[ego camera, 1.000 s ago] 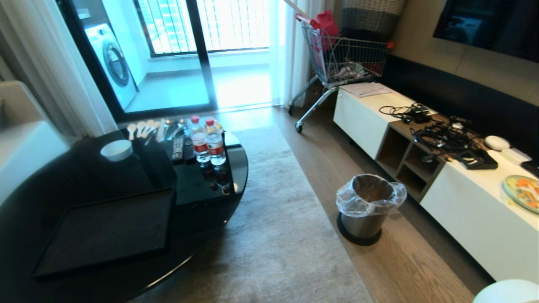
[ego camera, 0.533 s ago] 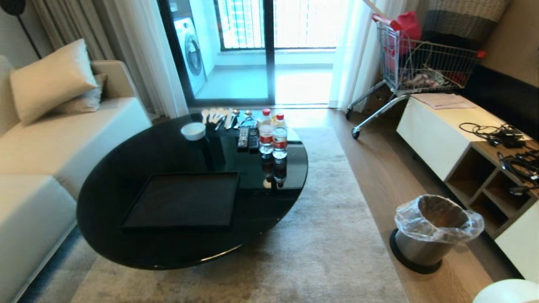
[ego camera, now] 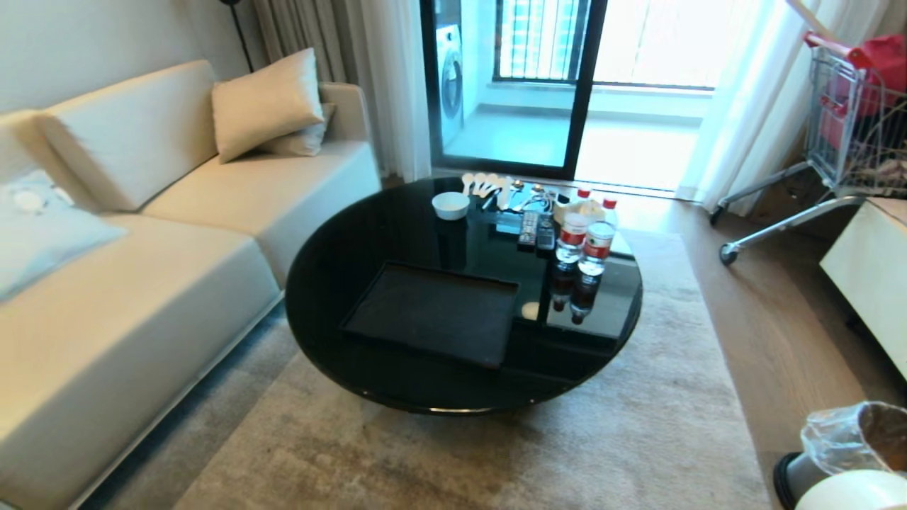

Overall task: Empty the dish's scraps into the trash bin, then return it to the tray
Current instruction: Put the bowl back to the table

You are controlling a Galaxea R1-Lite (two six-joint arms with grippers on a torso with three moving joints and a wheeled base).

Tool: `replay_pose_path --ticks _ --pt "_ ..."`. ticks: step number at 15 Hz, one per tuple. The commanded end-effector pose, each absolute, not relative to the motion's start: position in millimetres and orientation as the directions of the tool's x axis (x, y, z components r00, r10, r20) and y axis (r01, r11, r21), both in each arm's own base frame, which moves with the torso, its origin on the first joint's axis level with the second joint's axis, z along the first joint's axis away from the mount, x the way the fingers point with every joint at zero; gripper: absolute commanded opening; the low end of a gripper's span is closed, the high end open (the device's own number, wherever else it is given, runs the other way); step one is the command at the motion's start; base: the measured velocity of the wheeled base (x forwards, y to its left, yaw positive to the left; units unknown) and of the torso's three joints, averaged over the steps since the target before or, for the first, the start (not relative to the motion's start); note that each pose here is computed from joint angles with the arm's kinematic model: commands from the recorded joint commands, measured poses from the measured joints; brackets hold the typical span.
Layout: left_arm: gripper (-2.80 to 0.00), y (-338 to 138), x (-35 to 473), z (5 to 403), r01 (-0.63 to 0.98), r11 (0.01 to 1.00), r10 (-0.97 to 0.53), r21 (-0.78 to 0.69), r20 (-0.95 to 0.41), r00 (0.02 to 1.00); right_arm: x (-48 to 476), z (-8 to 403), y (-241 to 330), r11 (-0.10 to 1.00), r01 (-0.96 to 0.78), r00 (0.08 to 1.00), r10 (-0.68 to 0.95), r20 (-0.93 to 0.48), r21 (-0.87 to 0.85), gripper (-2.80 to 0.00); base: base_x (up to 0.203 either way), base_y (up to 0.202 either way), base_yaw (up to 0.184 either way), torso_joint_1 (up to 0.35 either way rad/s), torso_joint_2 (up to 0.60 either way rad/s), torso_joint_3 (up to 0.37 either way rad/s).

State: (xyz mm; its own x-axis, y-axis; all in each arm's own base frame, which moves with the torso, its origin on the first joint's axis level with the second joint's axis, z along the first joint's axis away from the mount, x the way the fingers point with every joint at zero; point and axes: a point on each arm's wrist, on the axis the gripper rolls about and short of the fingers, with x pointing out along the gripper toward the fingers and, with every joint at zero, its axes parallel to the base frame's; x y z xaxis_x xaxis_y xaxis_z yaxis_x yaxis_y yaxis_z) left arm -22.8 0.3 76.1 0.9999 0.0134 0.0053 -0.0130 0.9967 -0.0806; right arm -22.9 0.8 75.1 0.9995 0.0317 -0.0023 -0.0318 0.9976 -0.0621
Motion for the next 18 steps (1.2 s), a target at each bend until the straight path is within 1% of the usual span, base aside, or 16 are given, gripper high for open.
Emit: replay_pose_path --ticks 1,3,18 --pt "-2.80 0.3 -22.8 76.1 -0.013 0.997 0.014 -0.081 0.006 1.000 -22.8 75.2 0.8 0.998 -0.032 0.999 0.032 -0.003 -0.063 -2.80 -0.001 -0.007 0.159 -0.001 0.00 0.001" --pt "-2.80 0.3 -22.8 76.1 -0.013 0.997 0.014 -0.081 0.006 1.000 -22.8 75.2 0.8 0.998 -0.032 0.999 0.032 -0.003 -0.063 -2.80 -0.001 -0.003 0.109 0.003 0.00 0.005" --pt "-2.80 0.3 -22.8 76.1 -0.013 0.997 0.014 -0.080 0.006 1.000 -22.8 75.2 0.8 0.998 -0.032 0.999 0.032 -0.003 -0.063 -2.80 0.000 0.000 0.000 0.000 0.00 0.000"
